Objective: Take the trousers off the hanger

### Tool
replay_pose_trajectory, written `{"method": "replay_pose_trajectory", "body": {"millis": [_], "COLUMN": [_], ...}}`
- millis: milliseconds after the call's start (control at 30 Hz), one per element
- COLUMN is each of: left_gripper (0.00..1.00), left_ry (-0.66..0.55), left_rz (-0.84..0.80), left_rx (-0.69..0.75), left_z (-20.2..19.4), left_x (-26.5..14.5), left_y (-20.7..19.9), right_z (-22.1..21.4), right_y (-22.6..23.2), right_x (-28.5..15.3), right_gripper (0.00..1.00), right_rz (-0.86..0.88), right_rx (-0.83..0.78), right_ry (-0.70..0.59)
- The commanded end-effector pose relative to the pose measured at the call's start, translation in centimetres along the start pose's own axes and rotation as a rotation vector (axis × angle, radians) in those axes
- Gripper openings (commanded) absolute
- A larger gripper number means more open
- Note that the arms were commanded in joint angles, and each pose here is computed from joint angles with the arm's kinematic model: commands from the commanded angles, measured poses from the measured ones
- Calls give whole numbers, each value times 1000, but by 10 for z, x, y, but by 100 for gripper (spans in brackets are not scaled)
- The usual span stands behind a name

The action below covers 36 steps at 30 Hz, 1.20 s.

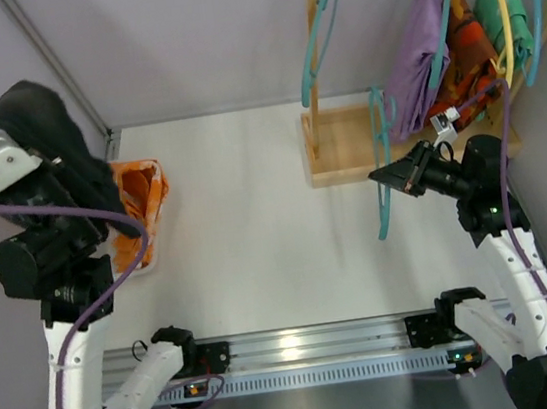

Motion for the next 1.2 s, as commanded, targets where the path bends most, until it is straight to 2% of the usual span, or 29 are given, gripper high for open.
{"method": "replay_pose_trajectory", "body": {"millis": [0,233,367,700,833,1067,1133,1167], "left_gripper": [0,0,0,0,0,0,0,0], "left_ry": [-62,25,90,160,161,356,366,405], "left_rz": [160,312,355,476,410,287,245,218], "left_rx": [-10,175,254,311,346,469,469,488], "left_z": [19,-7,-32,-66,-79,-168,-185,-208], "left_x": [-18,-57,-76,-111,-96,-47,-40,-36], "left_y": [53,95,103,121,109,72,62,54], "right_z": [15,15,16,18,20,21,21,21], "right_y": [20,28,32,27,27,23,23,23], "right_x": [-4,-6,-8,-4,-3,-1,-2,-2], "right_gripper": [0,0,0,0,0,0,0,0], "right_rz": [48,66,69,44,39,27,26,24], "right_rx": [-87,-94,-103,-90,-92,-80,-83,-83], "right_ry": [-48,-45,-44,-38,-41,-43,-48,-48]}}
Point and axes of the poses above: each gripper's point midway between its finger pads, its own x axis out along the fingers, its own y axis along the line the jaws close on, z = x × y, the point moved 4 cm from there along -x, back along the fingers, and after that the axes turned 8 degrees about x, right-handed, at the moved point
